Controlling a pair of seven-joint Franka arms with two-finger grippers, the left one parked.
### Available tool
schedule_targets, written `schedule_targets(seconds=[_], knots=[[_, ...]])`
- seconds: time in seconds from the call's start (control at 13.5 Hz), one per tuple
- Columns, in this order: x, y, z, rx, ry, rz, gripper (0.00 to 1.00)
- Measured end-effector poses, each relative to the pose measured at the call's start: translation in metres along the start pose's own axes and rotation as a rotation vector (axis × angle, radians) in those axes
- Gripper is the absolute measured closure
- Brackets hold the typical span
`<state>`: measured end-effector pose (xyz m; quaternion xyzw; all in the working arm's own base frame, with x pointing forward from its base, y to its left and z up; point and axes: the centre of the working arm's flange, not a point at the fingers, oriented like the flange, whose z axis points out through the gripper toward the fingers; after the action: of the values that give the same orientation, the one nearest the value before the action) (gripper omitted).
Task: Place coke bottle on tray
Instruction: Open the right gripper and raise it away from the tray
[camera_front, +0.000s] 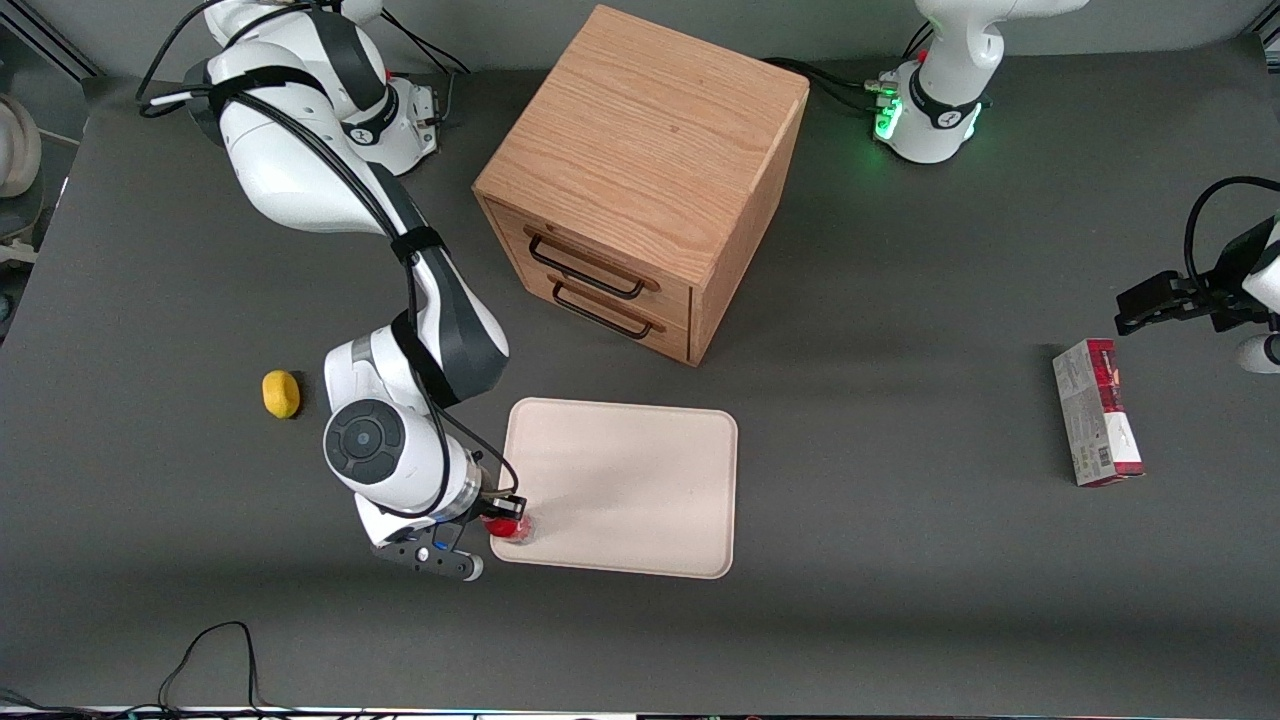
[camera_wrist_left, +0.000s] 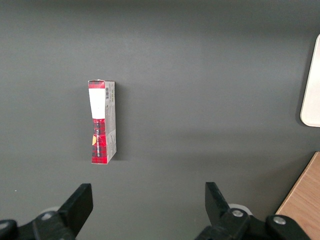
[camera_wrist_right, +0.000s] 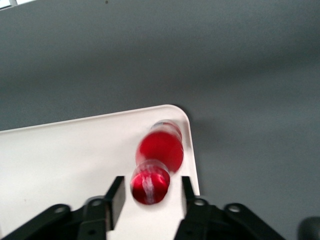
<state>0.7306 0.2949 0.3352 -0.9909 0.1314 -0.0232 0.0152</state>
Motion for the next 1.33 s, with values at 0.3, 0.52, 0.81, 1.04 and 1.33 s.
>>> schedule_targets(seconds=[0.3,0.52,0.81,1.04,1.33], knots=[[0.001,0.000,-0.005,0.002,0.007,-0.001,0.01],[-0.001,0.004,-0.016,-0.025,-0.020,-0.003,0.00],[-0.005,0.051,-0.088,-0.082,-0.097,-0.093,0.00],[-0.015,0.142,-0.142,-0.090,-0.154,-0.210,0.00],[-0.081,0.256,-0.203,-0.063,-0.151,-0.329,0.00]])
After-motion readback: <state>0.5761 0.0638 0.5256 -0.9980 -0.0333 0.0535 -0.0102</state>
